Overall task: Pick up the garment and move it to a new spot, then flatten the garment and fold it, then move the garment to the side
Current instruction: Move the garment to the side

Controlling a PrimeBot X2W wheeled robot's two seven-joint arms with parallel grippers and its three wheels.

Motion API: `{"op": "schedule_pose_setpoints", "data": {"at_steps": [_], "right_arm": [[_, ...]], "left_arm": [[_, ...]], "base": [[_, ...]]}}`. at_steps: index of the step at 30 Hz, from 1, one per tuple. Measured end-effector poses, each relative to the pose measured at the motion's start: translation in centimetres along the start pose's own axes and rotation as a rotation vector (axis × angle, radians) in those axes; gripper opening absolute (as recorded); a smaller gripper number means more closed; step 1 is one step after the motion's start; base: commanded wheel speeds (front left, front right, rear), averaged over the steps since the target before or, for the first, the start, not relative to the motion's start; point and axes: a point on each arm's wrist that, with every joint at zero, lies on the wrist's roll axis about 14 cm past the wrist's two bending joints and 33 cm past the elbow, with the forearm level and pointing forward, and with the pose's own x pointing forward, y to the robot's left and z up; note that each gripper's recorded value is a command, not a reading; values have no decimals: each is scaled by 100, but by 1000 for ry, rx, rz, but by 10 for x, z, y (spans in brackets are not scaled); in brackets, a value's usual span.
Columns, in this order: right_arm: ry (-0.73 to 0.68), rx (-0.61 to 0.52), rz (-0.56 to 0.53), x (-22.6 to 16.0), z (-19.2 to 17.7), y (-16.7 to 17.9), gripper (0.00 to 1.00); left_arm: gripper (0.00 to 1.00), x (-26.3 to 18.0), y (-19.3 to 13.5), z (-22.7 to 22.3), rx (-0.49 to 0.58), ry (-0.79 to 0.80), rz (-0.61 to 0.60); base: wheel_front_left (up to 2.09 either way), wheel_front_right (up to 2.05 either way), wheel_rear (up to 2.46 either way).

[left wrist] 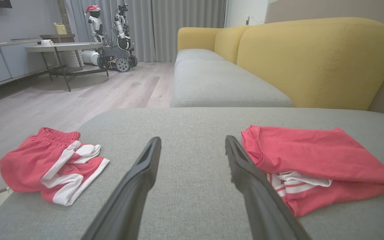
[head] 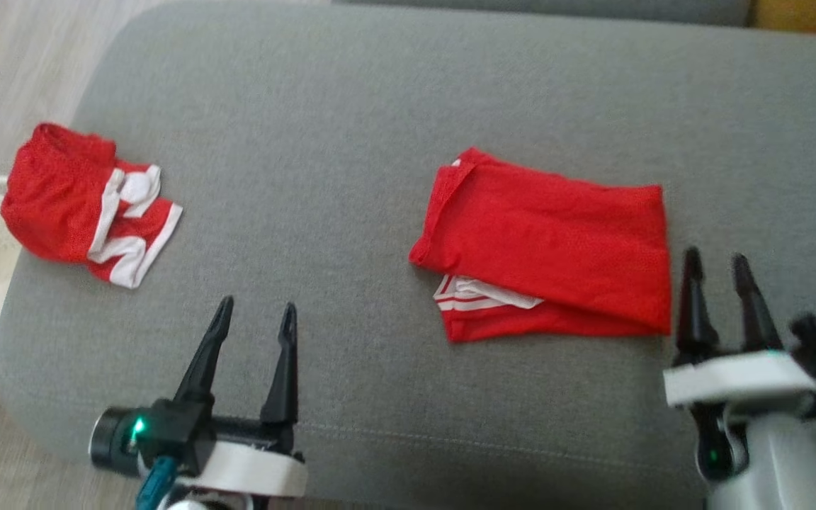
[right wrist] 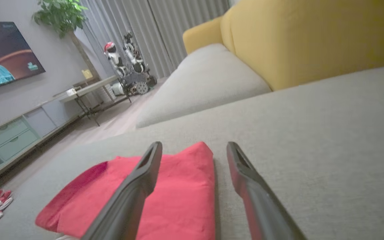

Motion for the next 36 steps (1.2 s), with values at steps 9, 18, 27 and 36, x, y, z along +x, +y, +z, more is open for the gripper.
{"op": "schedule_pose_setpoints", "data": {"at_steps": [9, 18, 27, 36], "right_arm": [[289, 98, -66, 75, -50, -19, 100], [477, 100, -75, 82, -84, -22, 43], [391, 5, -93, 83, -55, -42, 0], [293, -215, -210, 79, 24, -136, 0]], "left_arm": [[100, 27, -9, -12, -11, 31, -36], [100, 31, -7, -19, -13, 50, -24], [100, 46, -23, -21, -43, 44, -72], [100, 83, -64, -26, -75, 15, -228]], "base": [[0, 0, 0], [0, 0, 0], [0, 0, 0], [0, 0, 0]]}}
